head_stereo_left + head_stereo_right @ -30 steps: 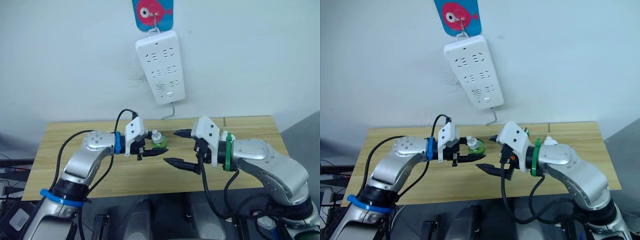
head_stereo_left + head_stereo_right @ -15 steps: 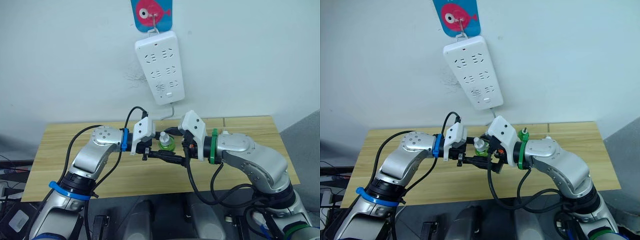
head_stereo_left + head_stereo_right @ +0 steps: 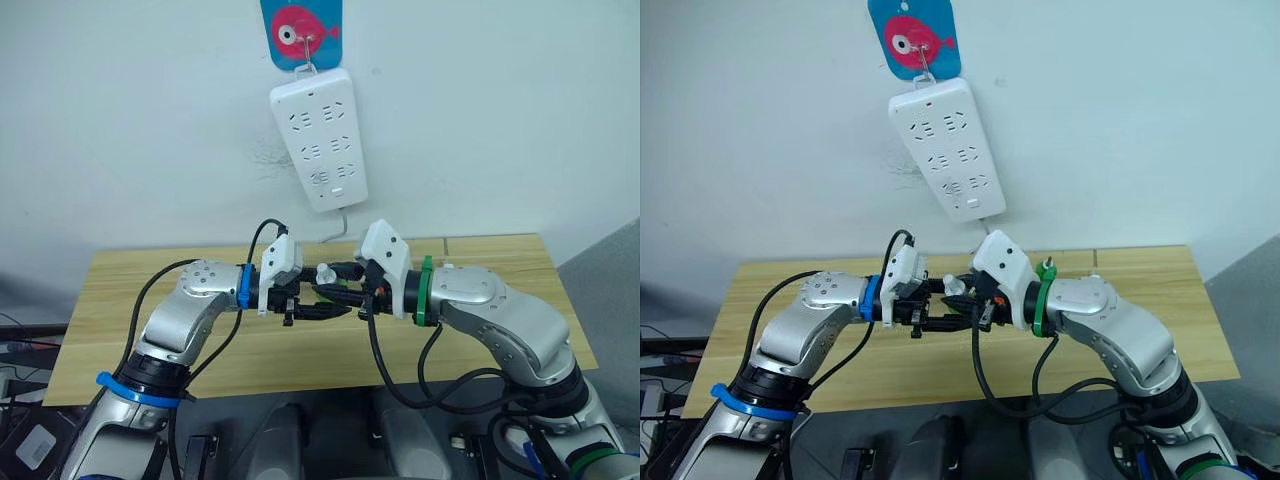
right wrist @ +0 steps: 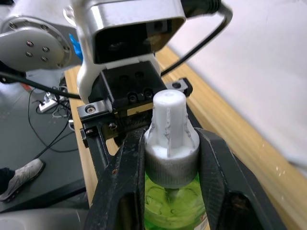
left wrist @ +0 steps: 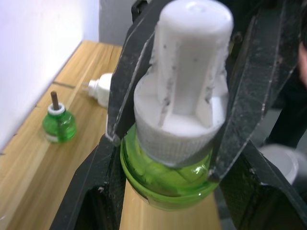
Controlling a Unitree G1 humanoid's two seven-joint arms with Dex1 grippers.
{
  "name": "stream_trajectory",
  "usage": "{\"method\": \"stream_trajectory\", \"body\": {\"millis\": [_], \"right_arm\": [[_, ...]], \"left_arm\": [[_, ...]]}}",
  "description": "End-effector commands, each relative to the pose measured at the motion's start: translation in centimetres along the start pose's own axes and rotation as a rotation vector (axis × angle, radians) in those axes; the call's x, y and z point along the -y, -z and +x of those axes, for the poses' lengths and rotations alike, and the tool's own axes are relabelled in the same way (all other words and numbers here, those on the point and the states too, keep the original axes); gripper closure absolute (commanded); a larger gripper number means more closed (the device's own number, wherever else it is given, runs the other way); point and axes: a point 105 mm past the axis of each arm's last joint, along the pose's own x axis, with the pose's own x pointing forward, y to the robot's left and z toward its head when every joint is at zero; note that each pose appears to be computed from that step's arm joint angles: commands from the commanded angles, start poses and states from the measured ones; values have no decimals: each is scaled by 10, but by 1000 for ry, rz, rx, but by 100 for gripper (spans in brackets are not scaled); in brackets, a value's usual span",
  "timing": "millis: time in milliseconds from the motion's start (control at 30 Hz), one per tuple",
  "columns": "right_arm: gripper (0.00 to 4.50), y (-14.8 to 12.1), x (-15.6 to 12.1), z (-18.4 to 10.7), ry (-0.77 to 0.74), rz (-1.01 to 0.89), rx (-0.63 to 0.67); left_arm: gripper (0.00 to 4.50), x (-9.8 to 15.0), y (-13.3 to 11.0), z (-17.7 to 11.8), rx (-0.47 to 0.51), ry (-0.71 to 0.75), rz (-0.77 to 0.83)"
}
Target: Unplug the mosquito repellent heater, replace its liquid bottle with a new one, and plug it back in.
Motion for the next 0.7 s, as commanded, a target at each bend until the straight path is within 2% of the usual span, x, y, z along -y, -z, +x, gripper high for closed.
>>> {"method": "stream_trajectory", "body": {"millis": [33,167,267,467,700], "right_arm": [[338,-17,4,-9,24,-36,80],[338,-25,14,-18,70,-34,118],[338,-27,19,-23,101,-16,127],[338,-27,18,-21,123,13,139],[338,-26,14,-18,118,20,138]], "left_arm": [[121,-8,-10,-11,25,-48,65],[1,-17,8,-20,-42,-100,45],[0,-19,6,-18,-15,-127,14],[0,-24,-21,-3,141,-186,-59],[0,-17,-25,1,143,-134,-84]]}}
